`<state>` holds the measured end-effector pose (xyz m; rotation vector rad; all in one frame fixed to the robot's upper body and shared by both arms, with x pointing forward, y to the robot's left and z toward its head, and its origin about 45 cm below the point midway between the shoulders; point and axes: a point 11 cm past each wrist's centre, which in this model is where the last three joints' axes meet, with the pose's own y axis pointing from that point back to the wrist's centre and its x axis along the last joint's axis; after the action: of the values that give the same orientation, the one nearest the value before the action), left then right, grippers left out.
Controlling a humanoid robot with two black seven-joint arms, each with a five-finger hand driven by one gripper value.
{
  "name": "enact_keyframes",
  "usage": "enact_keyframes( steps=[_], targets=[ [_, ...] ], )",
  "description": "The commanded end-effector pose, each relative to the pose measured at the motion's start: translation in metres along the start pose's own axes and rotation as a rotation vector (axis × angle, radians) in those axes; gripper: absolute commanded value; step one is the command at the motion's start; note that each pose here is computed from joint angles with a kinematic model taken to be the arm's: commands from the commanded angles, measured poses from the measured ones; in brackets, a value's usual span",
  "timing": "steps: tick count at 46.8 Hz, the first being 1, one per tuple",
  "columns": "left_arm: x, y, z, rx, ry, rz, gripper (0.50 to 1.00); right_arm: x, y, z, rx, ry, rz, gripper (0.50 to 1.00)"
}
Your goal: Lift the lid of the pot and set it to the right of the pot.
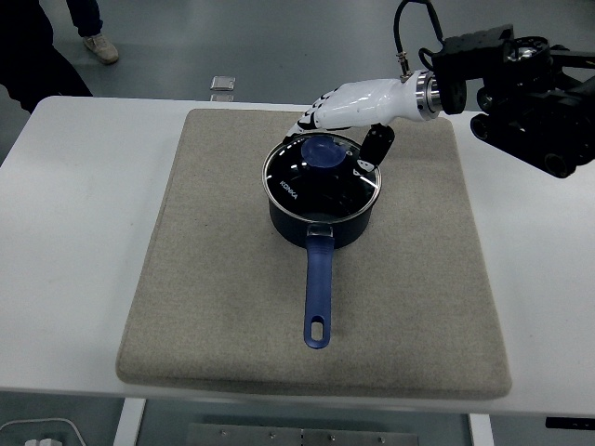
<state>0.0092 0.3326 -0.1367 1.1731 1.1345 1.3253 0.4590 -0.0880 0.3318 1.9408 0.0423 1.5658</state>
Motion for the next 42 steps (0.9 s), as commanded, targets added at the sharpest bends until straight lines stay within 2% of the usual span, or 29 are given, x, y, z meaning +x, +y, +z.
enact_keyframes(
  steps=[1, 24, 34, 39, 42],
  targets=[
    [0.0000, 0.0000, 0.0000, 0.000, 0.000, 0.000, 1.000, -0.0001, 0.0000, 0.0000, 0.000, 0.000, 0.000, 0.932],
    [0.0000, 0.0000, 0.0000, 0.000, 0.000, 0.000, 1.000, -0.0029, 0.0003, 0.0010, -0.004, 0.002, -0.012, 0.901],
    [0.0000, 0.0000, 0.0002, -0.002, 0.000, 0.000, 1.000, -0.0030, 0.0008, 0.0015, -0.007, 0.008, -0.019, 0.783],
    [0.0000, 0.0000, 0.0000, 0.000, 0.000, 0.000, 1.000, -0.0031, 0.0010, 0.0017, -0.008, 0.010, -0.022, 0.756],
    [0.0000, 0.0000, 0.0000, 0.000, 0.000, 0.000, 1.000, -0.0058, 0.0012, 0.0024, -0.010, 0.010, -0.033, 0.697]
  ],
)
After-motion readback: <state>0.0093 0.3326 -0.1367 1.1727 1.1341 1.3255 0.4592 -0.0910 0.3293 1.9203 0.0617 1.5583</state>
